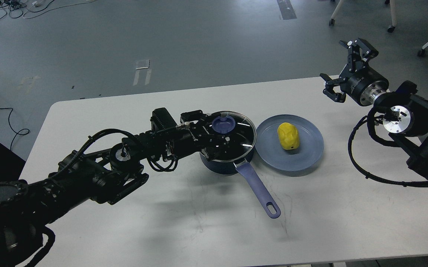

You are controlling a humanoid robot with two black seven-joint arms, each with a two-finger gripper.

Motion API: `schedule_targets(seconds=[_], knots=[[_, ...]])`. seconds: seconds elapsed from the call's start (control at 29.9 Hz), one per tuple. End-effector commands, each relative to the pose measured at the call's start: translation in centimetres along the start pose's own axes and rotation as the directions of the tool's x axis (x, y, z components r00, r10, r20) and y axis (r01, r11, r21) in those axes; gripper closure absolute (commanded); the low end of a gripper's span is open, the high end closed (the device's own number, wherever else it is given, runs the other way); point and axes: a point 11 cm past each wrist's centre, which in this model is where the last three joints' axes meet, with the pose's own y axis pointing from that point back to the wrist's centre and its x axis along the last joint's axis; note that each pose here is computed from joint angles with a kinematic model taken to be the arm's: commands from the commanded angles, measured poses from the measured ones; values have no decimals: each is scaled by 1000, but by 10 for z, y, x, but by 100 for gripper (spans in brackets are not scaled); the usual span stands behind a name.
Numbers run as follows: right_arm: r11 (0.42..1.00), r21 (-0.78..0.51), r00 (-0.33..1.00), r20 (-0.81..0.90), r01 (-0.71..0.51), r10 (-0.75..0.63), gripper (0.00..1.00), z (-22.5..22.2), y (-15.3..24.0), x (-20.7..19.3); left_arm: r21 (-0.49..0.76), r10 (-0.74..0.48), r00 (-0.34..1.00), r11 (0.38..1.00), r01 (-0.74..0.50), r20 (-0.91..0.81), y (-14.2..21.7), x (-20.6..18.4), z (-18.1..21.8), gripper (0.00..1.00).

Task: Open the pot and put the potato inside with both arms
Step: 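Close the left gripper on the blue lid knob, then lift the glass lid off the pot with the left gripper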

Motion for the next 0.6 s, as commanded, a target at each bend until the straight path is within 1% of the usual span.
schedule_targets(seconds=[0.0,0.23,0.43,0.57], knots=[[1000,0,1000,0,0,0,0,0,0,0,-1,1,1000,1000,-1,2,0,1,0,36],[1000,-1,1000,0,-8,8,0,1,0,0,7,5,1000,1000,-5,-1,1,3,-3,38],[1000,1,1000,-2,-10,10,0,-1,0,0,20,36,998,999,-35,-53,0,6,-2,39],[1000,2,1000,-1,-8,8,0,-1,0,0,28,43,998,999,-41,-51,1,10,-6,39]])
